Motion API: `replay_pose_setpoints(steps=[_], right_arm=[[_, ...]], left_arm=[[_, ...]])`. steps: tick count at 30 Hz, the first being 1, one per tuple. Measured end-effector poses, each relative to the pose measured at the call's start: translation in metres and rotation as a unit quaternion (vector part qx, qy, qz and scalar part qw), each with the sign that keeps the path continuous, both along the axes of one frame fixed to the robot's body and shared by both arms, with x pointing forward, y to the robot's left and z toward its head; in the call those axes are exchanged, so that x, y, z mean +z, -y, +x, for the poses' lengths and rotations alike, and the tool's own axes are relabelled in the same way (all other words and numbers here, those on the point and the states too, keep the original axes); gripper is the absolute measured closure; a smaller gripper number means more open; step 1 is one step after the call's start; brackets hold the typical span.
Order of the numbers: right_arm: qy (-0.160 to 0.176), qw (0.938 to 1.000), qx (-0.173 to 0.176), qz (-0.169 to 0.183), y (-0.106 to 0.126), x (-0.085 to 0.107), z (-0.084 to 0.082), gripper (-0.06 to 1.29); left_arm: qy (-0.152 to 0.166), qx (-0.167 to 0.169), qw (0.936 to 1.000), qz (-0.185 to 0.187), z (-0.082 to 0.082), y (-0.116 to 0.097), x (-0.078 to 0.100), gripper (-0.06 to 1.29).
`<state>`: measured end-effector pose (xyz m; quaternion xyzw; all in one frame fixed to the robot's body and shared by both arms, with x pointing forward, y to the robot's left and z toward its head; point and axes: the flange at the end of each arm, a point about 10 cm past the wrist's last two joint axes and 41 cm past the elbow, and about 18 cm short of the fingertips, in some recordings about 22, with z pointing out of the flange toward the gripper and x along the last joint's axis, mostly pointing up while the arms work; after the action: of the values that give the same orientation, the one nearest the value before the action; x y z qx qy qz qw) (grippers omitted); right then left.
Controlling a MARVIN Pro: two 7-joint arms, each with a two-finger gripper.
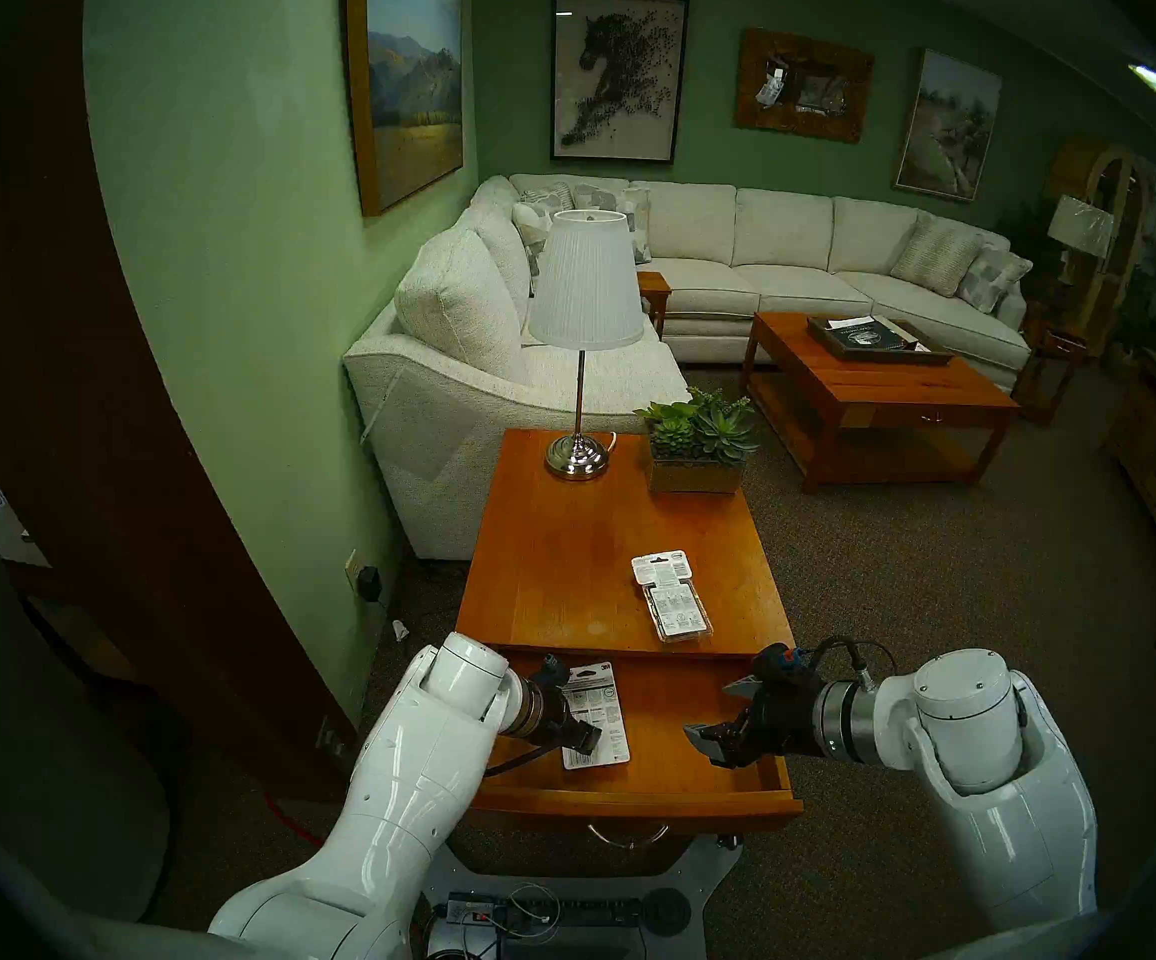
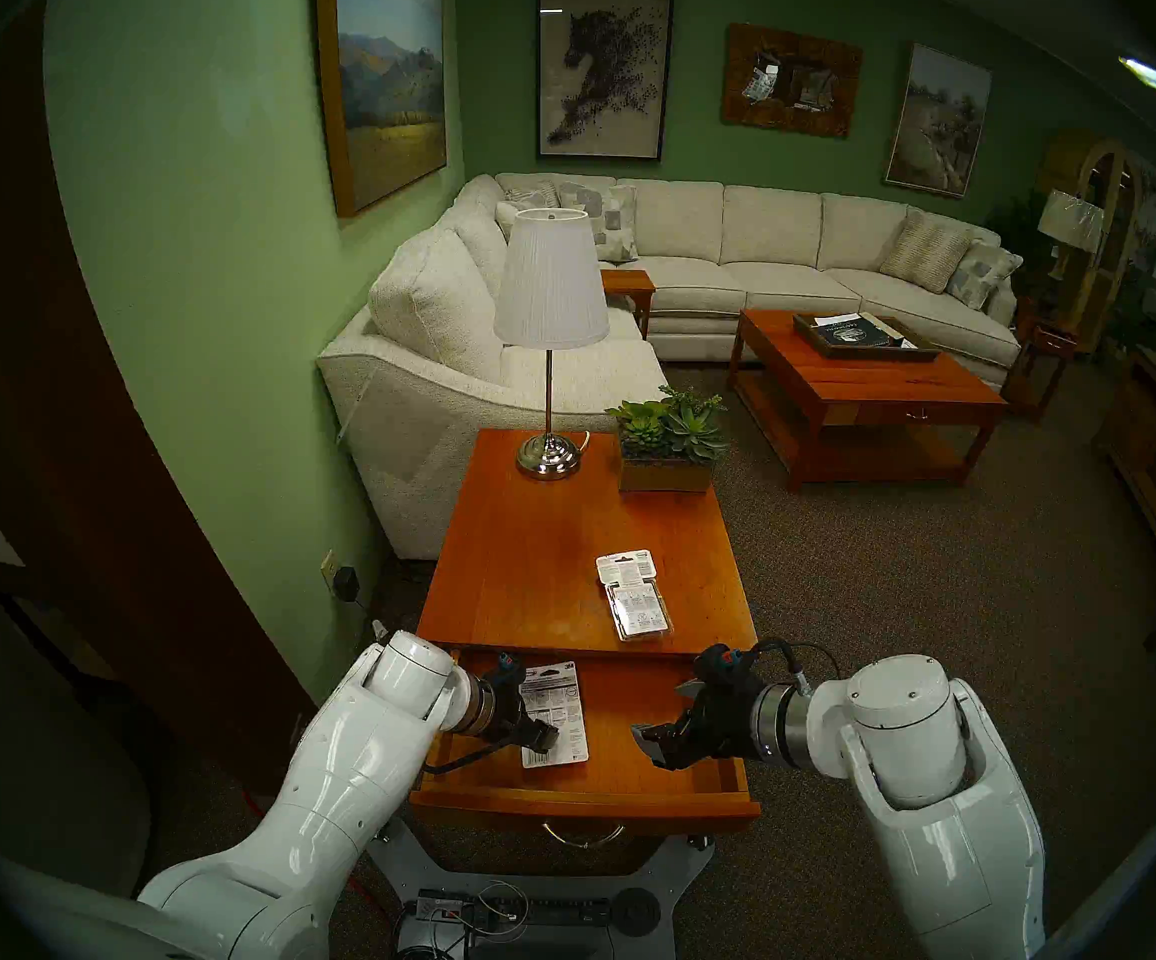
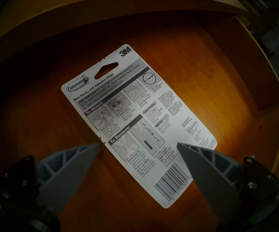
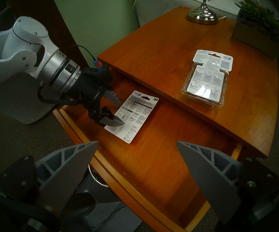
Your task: Open the drawer, take out the contents and close the drawer
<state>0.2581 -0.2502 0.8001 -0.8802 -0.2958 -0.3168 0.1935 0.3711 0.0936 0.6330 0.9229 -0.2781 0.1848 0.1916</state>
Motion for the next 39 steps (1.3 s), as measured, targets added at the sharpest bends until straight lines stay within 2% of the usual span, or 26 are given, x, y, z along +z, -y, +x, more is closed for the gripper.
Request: replay_pose_setpoints(steps=[11, 16, 25, 29, 31, 33, 35, 36, 37, 38, 39], right_arm=[[0.0, 1.0, 0.0, 0.0, 0.0, 0.0, 0.0, 0.02], [0.0, 1.0, 0.0, 0.0, 0.0, 0.0, 0.0, 0.02], [0.0, 1.0, 0.0, 0.0, 0.0, 0.0, 0.0, 0.02], [0.0, 1.0, 0.0, 0.0, 0.0, 0.0, 0.0, 0.02], [0.0, 1.0, 0.0, 0.0, 0.0, 0.0, 0.0, 0.02], [0.0, 1.0, 0.0, 0.0, 0.0, 0.0, 0.0, 0.02], [0.0, 1.0, 0.0, 0.0, 0.0, 0.0, 0.0, 0.02], [0.0, 1.0, 0.0, 0.0, 0.0, 0.0, 0.0, 0.02], [0.0, 1.0, 0.0, 0.0, 0.0, 0.0, 0.0, 0.02], [0.0, 1.0, 0.0, 0.0, 0.0, 0.0, 0.0, 0.02], [0.0, 1.0, 0.0, 0.0, 0.0, 0.0, 0.0, 0.02]], left_arm=[[0.003, -0.003, 1.0, 0.001, 0.002, 0.004, -0.005, 0.0], [0.007, -0.003, 1.0, 0.001, 0.004, 0.006, -0.005, 0.16], [0.013, -0.004, 0.9999, -0.002, 0.007, 0.009, -0.004, 0.24], [0.013, -0.005, 0.9999, -0.006, 0.008, 0.01, -0.003, 0.42], [0.013, -0.006, 0.9999, -0.008, 0.008, 0.01, -0.003, 0.7], [0.012, -0.006, 0.9999, -0.009, 0.008, 0.01, -0.002, 0.76], [0.012, -0.007, 0.9999, -0.011, 0.008, 0.011, -0.002, 0.91], [0.011, -0.007, 0.9998, -0.012, 0.008, 0.011, -0.002, 1.03], [0.011, -0.007, 0.9998, -0.012, 0.008, 0.011, -0.002, 1.08], [0.011, -0.008, 0.9998, -0.014, 0.008, 0.011, -0.001, 1.24], [0.011, -0.008, 0.9998, -0.015, 0.008, 0.011, 0.0, 1.25]])
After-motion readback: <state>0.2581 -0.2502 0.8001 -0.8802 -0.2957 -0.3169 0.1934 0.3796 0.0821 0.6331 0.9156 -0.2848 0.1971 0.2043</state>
